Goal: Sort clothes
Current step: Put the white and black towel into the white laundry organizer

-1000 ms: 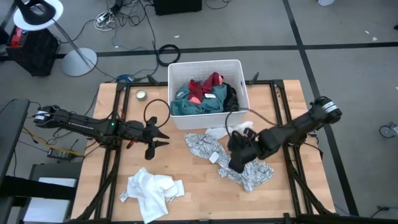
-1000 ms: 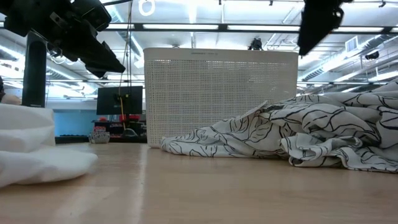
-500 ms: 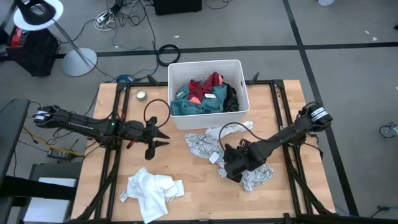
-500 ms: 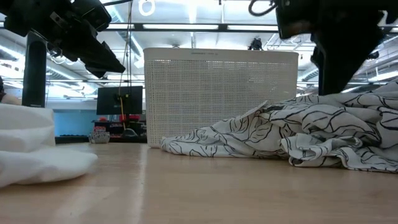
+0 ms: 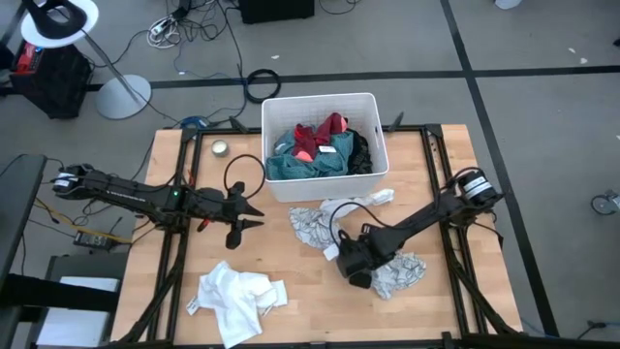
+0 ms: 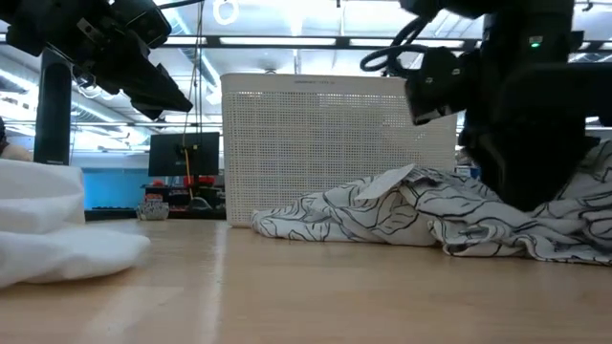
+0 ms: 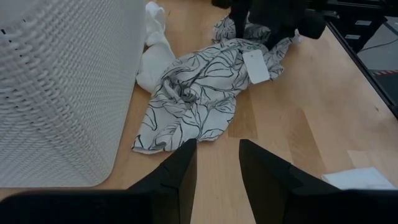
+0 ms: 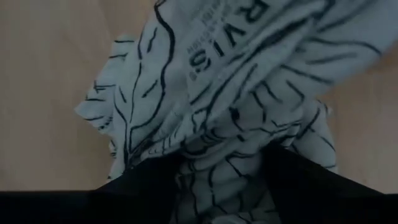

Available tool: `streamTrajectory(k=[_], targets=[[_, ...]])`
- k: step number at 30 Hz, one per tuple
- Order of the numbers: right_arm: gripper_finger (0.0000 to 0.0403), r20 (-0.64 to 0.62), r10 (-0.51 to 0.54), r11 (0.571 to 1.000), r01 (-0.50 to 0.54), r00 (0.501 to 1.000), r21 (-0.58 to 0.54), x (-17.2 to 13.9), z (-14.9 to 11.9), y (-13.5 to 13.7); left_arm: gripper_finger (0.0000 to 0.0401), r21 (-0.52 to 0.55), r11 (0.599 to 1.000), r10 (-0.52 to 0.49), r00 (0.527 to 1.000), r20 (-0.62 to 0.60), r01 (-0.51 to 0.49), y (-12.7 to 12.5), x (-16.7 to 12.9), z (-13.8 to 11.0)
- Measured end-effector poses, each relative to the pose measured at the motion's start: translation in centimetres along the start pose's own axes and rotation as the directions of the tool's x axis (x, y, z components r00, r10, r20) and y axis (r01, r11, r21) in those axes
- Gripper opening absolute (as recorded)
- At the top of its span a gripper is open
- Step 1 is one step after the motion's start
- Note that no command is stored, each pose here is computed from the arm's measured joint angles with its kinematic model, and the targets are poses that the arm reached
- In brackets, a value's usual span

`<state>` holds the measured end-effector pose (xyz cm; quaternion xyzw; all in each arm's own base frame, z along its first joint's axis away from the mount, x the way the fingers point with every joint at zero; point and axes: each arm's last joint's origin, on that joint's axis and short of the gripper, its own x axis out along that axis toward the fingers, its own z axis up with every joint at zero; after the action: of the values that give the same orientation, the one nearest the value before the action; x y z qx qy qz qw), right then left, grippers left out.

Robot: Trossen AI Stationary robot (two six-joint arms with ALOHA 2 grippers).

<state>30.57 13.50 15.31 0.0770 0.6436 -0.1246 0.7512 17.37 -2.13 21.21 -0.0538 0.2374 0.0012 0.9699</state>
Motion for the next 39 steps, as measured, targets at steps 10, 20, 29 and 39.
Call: streamTrajectory(k=[10,20,29,39], targets=[[0.0115,0.065,0.042,0.999,-0.040,0.997,-0.025,0.6,2.1,-1.2,0.0126,-0.001,1.000,-0.007,1.000,-0.001,0.007,0.0,0.0,0.0],[0.0026,0.062,-0.031,0.997,0.035,0.998,-0.062,-0.2,2.2,-1.8,0.0126,-0.001,1.000,-0.007,1.000,-0.005,0.007,0.0,0.0,0.0],[0.0022,0.197,-0.076,0.995,0.088,0.978,-0.056,-6.8,2.9,-2.6,0.0126,-0.001,1.000,-0.006,1.000,-0.008,0.006,0.0,0.0,-0.1],[0.0022,0.447,-0.162,0.986,0.157,0.880,0.049,-17.0,3.4,-5.2,0.0126,0.000,1.000,-0.006,1.000,-0.008,0.006,0.0,0.0,-0.1]])
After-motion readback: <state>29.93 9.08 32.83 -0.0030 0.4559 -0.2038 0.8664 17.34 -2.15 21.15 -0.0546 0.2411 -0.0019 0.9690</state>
